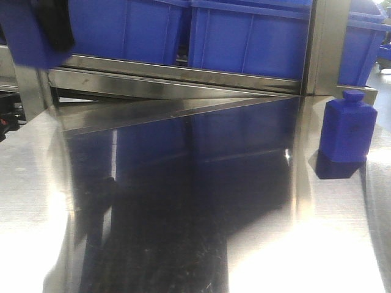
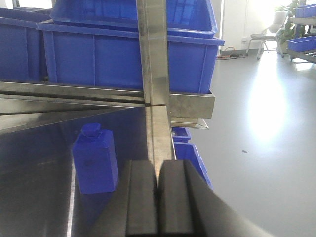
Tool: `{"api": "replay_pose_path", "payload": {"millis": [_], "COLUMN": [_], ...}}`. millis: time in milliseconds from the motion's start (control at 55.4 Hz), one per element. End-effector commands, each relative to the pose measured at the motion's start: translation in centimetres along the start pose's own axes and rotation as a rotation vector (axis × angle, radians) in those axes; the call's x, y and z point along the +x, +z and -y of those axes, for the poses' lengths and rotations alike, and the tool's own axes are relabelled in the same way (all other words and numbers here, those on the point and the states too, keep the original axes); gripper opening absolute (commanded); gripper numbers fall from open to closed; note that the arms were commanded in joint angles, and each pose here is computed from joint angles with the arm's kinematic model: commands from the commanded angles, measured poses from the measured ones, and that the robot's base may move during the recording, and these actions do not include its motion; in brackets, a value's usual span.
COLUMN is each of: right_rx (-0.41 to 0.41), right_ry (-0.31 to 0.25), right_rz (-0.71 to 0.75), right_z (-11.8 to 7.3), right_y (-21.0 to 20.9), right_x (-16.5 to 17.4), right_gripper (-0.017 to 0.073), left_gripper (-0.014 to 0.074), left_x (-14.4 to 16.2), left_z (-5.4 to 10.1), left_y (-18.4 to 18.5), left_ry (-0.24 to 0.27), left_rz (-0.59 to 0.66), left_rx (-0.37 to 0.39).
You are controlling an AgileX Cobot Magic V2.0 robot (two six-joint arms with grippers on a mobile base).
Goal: Pick and sort blue part to right shelf
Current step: 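Lift the blue part off the table with the left gripper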
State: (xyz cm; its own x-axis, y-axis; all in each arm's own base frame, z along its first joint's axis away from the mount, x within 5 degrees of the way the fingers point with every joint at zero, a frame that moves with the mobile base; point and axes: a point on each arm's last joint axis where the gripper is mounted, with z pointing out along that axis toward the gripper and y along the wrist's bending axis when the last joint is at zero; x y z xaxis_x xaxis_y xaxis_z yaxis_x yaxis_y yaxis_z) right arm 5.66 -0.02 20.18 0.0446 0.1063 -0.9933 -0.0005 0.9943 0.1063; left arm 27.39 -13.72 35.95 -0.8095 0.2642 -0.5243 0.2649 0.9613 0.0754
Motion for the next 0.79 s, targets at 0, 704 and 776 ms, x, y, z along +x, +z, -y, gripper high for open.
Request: {"api": "replay_pose_path", "payload": {"millis": [0, 704, 776], "right_rx": [-0.004, -0.033, -0.050], "right_ry": [-0.004, -0.022, -0.121], "right_rz": [0.122, -0.112, -0.193], "right_z": [-0.1, -1.1, -1.4], "right_y": [-0.2, -0.4, -0.1], "right_x": [-1.2, -6.4, -8.0], "right_gripper": [0.0041, 0.0041, 0.0041], "left_gripper": [0.0347, 0.0333, 0.0333], "left_x": [1.0, 19.8, 20.3], "left_z": [-0.7, -4.9, -4.9], "left_y": [-5.1, -10.5, -10.4], "left_ry": [0.010, 0.014, 0.016], "left_rz": [0.232, 0.907, 0.931], "left_rx": [0.015, 0.167, 0.174]}}
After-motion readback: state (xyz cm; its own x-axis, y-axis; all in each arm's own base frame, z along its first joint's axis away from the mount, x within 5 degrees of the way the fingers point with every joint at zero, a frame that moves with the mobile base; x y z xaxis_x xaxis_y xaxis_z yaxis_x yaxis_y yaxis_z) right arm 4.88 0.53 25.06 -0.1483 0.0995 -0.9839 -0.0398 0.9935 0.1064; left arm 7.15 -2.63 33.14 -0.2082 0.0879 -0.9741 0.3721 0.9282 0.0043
